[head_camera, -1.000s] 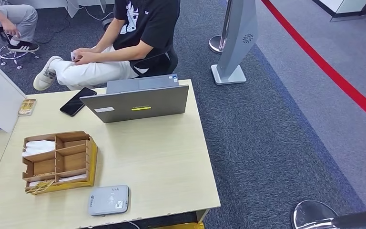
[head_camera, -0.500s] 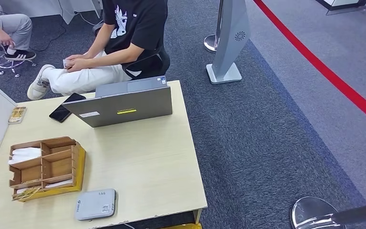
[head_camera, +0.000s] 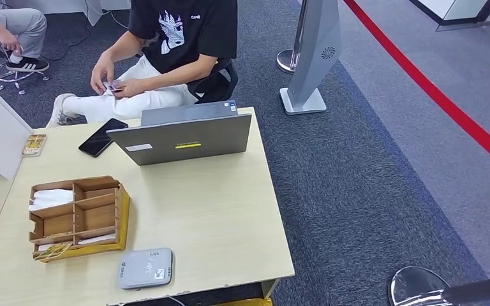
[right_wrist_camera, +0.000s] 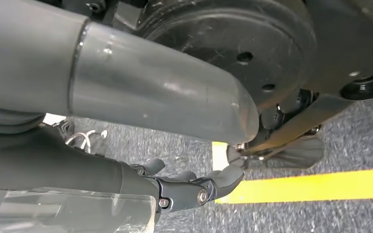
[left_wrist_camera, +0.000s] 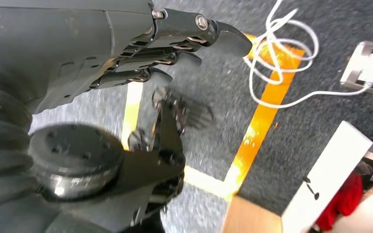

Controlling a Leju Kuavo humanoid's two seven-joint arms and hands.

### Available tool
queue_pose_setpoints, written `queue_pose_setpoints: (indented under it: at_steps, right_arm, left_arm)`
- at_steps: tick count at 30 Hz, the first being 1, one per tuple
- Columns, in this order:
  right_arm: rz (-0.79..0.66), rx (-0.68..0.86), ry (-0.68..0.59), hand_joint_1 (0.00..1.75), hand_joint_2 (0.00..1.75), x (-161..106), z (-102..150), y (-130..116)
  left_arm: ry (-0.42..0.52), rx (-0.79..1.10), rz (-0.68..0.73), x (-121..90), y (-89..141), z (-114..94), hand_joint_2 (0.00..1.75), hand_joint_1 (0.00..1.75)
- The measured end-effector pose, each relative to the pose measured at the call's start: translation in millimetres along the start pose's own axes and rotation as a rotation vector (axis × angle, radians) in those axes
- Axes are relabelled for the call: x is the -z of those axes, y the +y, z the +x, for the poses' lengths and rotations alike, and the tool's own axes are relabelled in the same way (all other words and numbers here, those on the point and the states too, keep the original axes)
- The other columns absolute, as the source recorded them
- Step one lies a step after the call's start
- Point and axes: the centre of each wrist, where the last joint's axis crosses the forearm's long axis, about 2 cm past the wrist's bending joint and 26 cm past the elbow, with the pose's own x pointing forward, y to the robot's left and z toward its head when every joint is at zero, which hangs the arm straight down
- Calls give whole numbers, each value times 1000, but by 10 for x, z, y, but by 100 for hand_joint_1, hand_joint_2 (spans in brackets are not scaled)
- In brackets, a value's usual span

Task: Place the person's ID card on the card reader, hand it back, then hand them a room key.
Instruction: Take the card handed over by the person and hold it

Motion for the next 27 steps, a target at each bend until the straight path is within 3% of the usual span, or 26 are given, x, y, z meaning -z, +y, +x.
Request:
queue_pose_setpoints:
  at_steps: [7, 15, 19, 25, 27]
  right_arm:
    - [-10, 44, -35, 0, 0, 22, 193, -124]
    - [-17, 87, -43, 0, 0, 23, 222, -165]
    - [-43, 339, -122, 0, 0, 36, 347, -272]
    - [-20, 566, -250, 0, 0, 31, 478, -339]
    - [-4, 620, -298, 0, 87, 19, 531, -361]
  left_arm:
    - [12, -172, -11, -86, -33, -29, 0, 0]
    - [15, -229, -16, -110, -33, -37, 0, 0]
    - [-20, -423, -22, -214, 15, -122, 175, 0]
    - [-90, -469, -47, -273, 6, -158, 175, 0]
    - [-116, -462, -64, -282, 2, -162, 175, 0]
